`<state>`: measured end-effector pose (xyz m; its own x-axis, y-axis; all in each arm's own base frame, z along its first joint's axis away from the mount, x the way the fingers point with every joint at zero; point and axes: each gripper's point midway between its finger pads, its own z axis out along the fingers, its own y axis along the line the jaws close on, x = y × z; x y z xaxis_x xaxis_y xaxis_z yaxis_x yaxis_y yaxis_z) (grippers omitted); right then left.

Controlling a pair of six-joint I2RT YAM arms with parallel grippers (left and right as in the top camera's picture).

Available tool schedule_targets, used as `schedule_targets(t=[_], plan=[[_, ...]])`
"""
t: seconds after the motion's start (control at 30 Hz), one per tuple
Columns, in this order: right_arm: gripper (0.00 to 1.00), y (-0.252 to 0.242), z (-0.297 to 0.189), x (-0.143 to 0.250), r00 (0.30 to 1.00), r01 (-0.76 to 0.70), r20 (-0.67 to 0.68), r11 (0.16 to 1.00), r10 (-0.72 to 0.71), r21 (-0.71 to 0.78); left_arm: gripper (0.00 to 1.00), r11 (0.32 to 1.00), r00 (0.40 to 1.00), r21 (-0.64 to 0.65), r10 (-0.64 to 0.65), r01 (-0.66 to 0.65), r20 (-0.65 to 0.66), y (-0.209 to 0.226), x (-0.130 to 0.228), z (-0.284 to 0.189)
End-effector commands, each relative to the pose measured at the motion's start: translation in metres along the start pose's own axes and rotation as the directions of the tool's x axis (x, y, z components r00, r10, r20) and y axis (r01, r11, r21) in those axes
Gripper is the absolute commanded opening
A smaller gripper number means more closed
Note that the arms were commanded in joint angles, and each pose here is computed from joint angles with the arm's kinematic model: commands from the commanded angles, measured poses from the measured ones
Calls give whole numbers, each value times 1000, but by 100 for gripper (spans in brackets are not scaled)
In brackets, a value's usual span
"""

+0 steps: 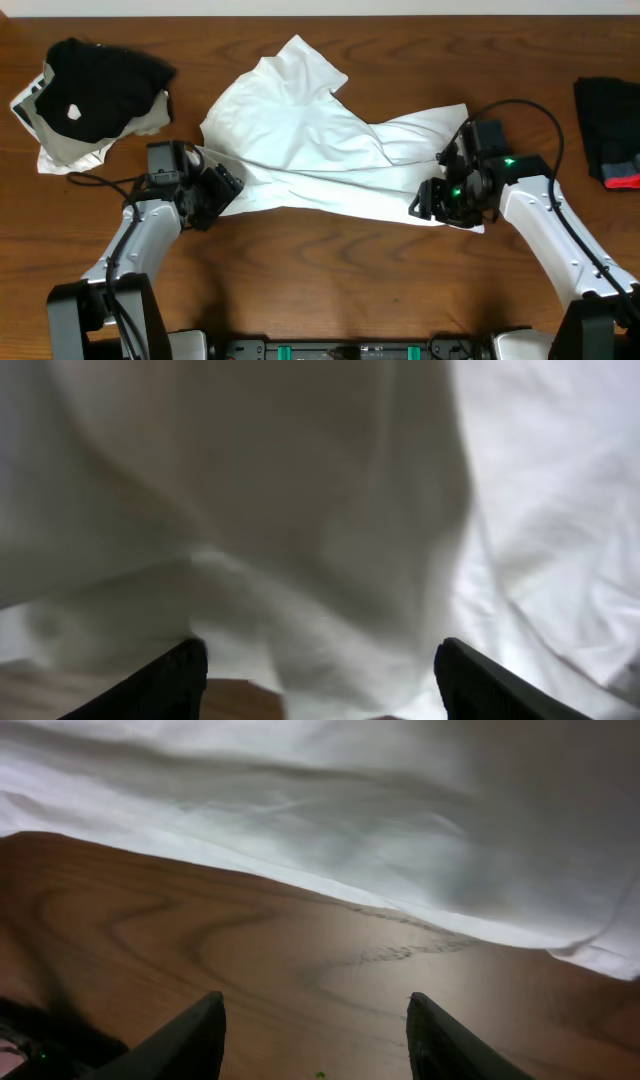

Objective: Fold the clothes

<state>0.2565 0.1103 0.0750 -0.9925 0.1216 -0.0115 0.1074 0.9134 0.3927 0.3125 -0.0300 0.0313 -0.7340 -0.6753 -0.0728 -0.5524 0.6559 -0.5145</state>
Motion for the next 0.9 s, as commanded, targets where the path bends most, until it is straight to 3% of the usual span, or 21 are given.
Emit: schedule_targets(t=[0.0, 0.4, 0.5, 0.6, 0.87], plan=[[57, 4, 3, 3, 1000, 24, -12, 1000, -24, -10, 75, 998, 999, 47, -30, 31, -21, -13, 1, -1], [57, 5, 3, -1, 999, 32, 4, 999, -32, -14, 70, 998, 998, 70, -5, 9, -55, -32, 19, 6], [56, 5, 3, -1, 999, 32, 3, 999, -32, -14, 64, 997, 999, 80, -3, 7, -49, -36, 18, 8], [57, 5, 3, 0, 1000, 30, 0, 999, -30, -13, 53, 997, 999, 82, -3, 6, -35, -37, 15, 8], [56, 5, 3, 0, 1000, 31, 0, 999, -31, -13, 7, 989, 998, 146, 32, -39, 52, -54, -5, 6]])
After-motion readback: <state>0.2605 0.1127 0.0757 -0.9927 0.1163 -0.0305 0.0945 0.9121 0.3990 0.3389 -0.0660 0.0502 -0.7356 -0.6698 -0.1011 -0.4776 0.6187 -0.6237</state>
